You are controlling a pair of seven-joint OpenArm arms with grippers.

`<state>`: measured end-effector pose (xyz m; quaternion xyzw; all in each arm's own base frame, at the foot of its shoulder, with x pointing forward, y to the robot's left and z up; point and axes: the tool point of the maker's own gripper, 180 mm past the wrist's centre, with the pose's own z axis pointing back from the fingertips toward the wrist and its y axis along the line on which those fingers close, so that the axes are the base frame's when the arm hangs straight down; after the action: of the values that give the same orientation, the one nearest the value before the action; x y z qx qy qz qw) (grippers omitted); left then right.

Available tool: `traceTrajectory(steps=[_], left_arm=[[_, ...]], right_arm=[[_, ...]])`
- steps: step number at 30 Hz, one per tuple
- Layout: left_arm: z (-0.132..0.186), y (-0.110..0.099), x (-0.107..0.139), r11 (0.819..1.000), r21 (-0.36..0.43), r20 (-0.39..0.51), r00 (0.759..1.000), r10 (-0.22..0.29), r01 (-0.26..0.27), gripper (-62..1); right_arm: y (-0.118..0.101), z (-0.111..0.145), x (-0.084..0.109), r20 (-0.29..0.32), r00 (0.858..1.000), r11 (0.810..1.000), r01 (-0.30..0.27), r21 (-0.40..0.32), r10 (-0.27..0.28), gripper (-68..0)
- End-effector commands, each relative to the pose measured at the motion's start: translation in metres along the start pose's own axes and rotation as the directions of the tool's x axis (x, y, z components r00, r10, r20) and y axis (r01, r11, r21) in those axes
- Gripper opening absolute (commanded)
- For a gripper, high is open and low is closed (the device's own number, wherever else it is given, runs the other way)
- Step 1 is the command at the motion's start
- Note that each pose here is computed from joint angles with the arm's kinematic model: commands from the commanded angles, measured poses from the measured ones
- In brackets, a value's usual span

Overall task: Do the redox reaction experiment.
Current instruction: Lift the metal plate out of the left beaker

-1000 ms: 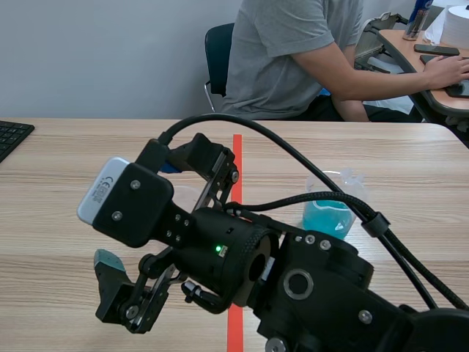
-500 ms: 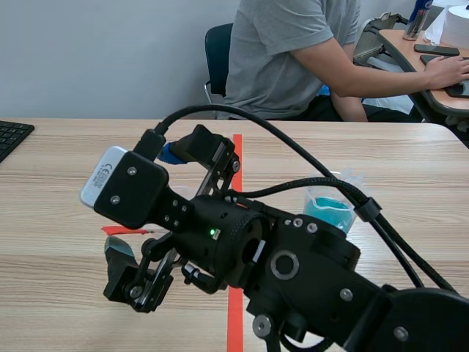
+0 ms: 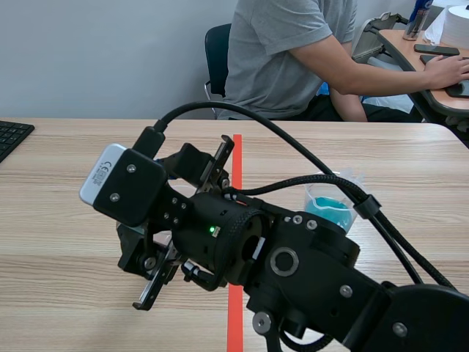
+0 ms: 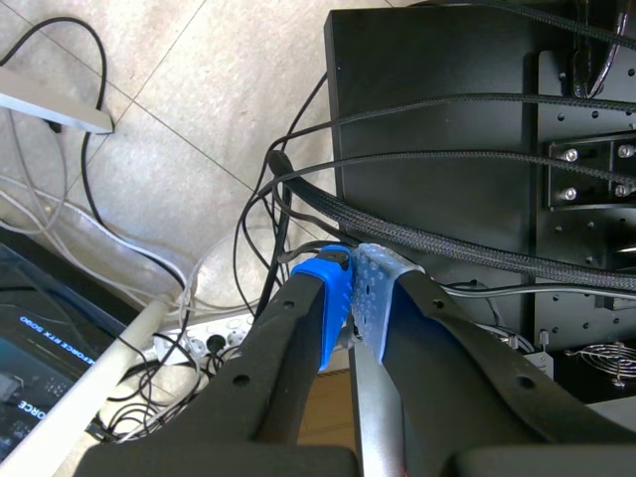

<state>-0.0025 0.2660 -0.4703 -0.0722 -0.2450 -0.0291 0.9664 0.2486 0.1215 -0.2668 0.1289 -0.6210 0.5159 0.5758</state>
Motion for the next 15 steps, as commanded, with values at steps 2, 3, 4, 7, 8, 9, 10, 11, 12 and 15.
traceTrajectory(steps=[2, 3, 4, 7, 8, 9, 10, 11, 12, 15], left_arm=[[0.0032, 0.0016, -0.0005, 1.0, 0.0, -0.005, 1.0, 0.0, 0.0, -56.7], [0.0032, 0.0015, -0.0005, 1.0, -0.001, -0.005, 1.0, 0.0, 0.0, -56.7], [0.0033, 0.0016, -0.0004, 1.0, -0.001, -0.005, 1.0, -0.001, 0.001, -56.7], [0.0033, 0.0016, -0.0004, 1.0, -0.001, -0.005, 1.0, -0.001, 0.001, -56.7], [0.0033, 0.0017, -0.0004, 1.0, 0.0, -0.005, 1.0, -0.001, 0.001, -56.7], [0.0033, 0.0017, -0.0004, 1.0, 0.0, -0.005, 1.0, -0.001, 0.001, -56.7], [0.0032, 0.0016, -0.0005, 1.0, 0.0, -0.005, 1.0, 0.0, 0.0, -56.7], [0.0032, 0.0016, -0.0005, 1.0, 0.0, -0.005, 1.0, 0.0, 0.0, -56.7], [0.0033, 0.0016, -0.0007, 1.0, 0.0, -0.006, 1.0, 0.0, 0.0, -56.7], [0.0032, 0.0016, -0.0005, 1.0, 0.0, -0.005, 1.0, 0.0, 0.0, -56.7]], right_arm=[[-0.01, -0.0014, 0.0086, 0.029, 1.0, 1.0, -0.005, -0.025, 0.006, -42.8], [-0.0101, -0.0013, 0.0088, 0.03, 1.0, 1.0, -0.005, -0.026, 0.006, -45.8], [-0.0101, -0.0014, 0.009, 0.031, 1.0, 1.0, -0.005, -0.026, 0.006, -48.7], [-0.012, -0.0013, 0.0092, 0.031, 0.999, 0.999, -0.004, -0.036, 0.006, -56.7], [-0.013, -0.0013, 0.0092, 0.031, 0.999, 0.999, -0.004, -0.042, 0.005, -58.8], [-0.0134, -0.0013, 0.0092, 0.031, 1.0, 0.999, -0.004, -0.044, 0.005, -60.5], [-0.0135, -0.0012, 0.0094, 0.032, 0.999, 0.999, -0.004, -0.044, 0.005, -61.8], [-0.0137, -0.0012, 0.01, 0.033, 0.999, 0.999, -0.004, -0.045, 0.005, -63.1], [-0.0138, -0.0012, 0.01, 0.033, 0.999, 0.999, -0.004, -0.045, 0.005, -64.9], [-0.0144, -0.0011, 0.0107, 0.035, 0.999, 0.999, -0.004, -0.046, 0.005, -66.0]])
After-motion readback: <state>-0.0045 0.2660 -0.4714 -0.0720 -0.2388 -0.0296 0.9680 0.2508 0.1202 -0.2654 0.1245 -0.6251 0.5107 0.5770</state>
